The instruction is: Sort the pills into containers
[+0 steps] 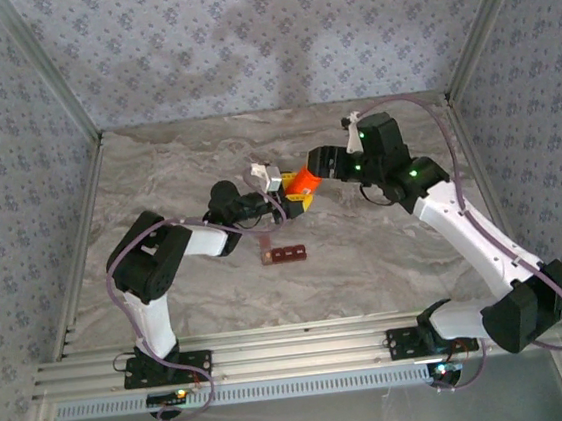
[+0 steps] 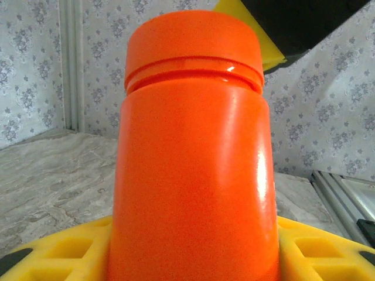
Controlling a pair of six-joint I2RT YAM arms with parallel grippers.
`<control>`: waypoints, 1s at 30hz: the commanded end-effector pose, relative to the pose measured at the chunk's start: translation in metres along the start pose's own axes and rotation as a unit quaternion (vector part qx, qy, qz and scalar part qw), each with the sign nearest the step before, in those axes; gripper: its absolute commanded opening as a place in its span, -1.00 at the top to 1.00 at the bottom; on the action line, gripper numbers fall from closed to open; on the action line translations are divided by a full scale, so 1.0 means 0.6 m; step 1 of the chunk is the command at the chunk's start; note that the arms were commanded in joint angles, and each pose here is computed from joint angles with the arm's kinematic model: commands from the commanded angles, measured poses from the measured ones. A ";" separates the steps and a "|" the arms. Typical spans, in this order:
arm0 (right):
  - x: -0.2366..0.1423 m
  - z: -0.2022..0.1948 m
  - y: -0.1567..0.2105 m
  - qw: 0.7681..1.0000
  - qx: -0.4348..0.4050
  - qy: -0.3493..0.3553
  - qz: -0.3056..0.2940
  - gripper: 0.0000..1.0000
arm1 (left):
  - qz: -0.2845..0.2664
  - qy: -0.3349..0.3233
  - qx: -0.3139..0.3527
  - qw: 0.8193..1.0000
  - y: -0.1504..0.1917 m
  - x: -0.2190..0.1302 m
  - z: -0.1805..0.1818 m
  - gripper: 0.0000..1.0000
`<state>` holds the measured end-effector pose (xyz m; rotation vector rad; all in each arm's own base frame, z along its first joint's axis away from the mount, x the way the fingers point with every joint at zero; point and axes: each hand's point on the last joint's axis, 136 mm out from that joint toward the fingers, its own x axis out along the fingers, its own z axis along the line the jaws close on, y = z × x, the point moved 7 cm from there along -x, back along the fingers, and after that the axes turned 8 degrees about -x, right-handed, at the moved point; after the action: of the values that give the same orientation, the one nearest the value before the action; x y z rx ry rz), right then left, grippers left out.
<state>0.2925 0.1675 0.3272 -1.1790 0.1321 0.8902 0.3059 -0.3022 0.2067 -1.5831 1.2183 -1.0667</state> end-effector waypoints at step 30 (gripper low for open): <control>0.028 0.026 -0.013 1.000 -0.003 -0.002 -0.009 -0.21 | -0.033 0.019 0.049 0.998 -0.042 0.005 -0.029 1.00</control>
<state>0.3053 0.1885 0.3095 -1.1845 0.1699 0.9160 0.3030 -0.3048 0.2113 -1.5741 1.1962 -1.0826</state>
